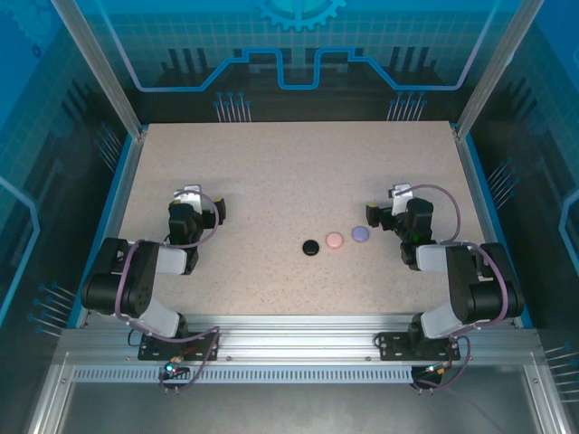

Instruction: Insert wireless bluetooth earbuds into charging case

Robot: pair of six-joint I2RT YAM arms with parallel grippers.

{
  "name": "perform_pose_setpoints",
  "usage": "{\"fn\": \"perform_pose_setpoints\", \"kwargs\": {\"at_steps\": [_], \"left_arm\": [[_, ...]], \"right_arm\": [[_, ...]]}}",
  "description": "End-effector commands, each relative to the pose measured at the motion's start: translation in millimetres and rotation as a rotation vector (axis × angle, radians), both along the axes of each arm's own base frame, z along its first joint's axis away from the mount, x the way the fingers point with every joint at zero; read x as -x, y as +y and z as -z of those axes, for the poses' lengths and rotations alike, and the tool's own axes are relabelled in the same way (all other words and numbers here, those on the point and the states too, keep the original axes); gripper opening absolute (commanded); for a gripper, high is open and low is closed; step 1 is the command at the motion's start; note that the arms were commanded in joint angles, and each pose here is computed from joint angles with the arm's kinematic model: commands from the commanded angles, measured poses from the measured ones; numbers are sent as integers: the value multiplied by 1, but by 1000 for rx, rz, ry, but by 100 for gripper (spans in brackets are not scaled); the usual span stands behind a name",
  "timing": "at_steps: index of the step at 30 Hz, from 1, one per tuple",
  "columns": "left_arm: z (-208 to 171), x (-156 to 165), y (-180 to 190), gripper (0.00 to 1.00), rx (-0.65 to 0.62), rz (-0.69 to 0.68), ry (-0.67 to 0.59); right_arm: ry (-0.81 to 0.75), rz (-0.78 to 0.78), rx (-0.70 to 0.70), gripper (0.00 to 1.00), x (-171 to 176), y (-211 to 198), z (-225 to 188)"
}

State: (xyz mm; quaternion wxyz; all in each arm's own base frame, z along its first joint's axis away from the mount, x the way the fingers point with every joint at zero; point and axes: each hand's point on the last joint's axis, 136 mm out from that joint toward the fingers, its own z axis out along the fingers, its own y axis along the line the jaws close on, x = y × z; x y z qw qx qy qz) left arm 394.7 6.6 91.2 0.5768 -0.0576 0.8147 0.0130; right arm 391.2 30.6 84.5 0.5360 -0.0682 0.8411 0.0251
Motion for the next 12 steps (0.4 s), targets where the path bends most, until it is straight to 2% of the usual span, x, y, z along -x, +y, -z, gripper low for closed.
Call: {"fn": "perform_pose_setpoints", "kwargs": {"at_steps": [1, 12], "left_arm": [[-4, -1, 5, 99, 12, -21, -13], [-5, -2, 5, 99, 11, -21, -15]], "right_arm": [[-33, -3, 13, 100, -6, 2, -9], [-34, -3, 11, 100, -6, 2, -9]]}}
